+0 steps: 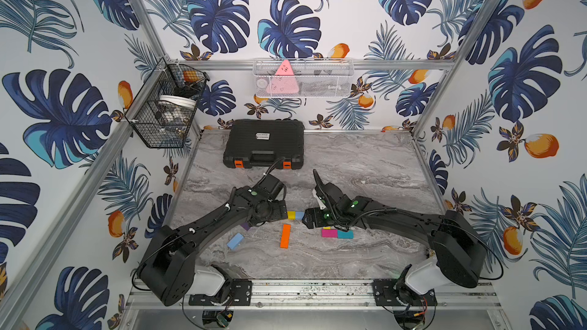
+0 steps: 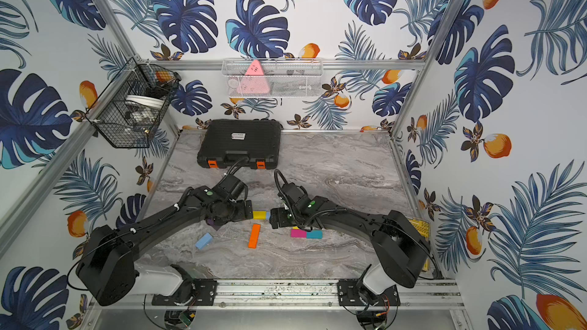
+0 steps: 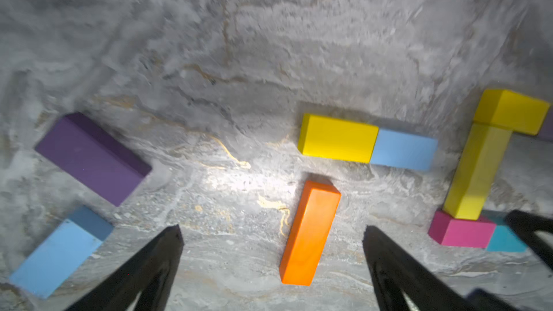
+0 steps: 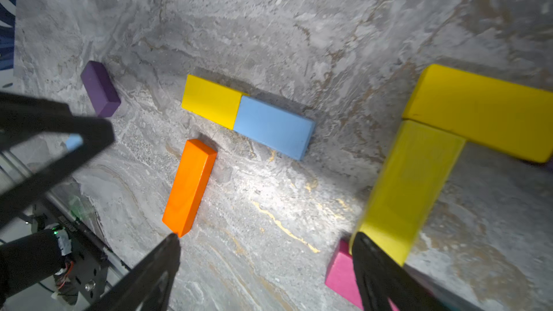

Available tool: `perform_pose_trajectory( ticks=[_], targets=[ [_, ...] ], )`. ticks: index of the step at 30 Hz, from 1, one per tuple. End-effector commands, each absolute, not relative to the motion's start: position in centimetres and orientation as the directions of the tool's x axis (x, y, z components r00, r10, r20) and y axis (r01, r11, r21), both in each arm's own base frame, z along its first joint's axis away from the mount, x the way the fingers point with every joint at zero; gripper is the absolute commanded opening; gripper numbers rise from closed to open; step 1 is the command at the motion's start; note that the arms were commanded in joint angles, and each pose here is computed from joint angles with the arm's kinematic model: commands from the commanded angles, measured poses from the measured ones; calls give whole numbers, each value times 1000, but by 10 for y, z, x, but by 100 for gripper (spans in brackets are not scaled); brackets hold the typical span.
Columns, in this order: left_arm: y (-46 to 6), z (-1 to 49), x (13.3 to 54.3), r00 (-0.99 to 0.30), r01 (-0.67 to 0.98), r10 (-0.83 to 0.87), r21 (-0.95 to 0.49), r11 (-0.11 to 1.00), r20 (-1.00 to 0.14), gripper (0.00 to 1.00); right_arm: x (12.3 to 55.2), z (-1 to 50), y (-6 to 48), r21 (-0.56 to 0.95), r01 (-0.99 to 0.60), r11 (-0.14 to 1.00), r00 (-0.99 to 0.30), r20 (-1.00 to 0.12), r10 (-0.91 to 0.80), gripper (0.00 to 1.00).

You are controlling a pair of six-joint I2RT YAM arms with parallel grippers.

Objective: Assemble the letter c with building blocks
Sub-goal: Place the building block at the center of the board, then assemble the building block at the center of the board.

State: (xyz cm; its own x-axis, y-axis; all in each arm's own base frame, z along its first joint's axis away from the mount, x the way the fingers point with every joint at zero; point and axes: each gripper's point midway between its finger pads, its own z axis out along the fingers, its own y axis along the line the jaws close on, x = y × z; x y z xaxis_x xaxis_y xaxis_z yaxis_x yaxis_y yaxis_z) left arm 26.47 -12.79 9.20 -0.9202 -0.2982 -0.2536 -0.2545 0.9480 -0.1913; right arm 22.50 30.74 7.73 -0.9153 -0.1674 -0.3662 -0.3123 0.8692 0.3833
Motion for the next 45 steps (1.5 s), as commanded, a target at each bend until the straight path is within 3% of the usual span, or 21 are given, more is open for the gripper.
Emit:
perform_pose_trajectory(
  ticks=[1,9,15,29,37,45],
  targets=[
    [-113,98,273,-936,-218,-264,-204,954,-233,99,209,72,321,380,-277,883,-938,-305,-163,90],
    [-82,99,302,-901,-311,-386,-326,892,-196,99,191,49,351,221,-94,971,-972,-232,-41,89],
    [-68,90,304,-893,-335,-415,-360,871,-172,99,184,30,367,172,-22,985,-978,-206,14,81],
    [-62,86,303,-893,-331,-422,-406,852,-158,99,182,13,391,137,-37,990,-980,-200,-9,60],
    [-64,83,302,-895,-330,-422,-420,845,-147,99,184,9,397,135,-46,990,-980,-200,-19,41],
    [-63,82,303,-894,-332,-424,-423,843,-144,99,189,9,402,135,-49,990,-976,-215,-19,32]
  ],
)
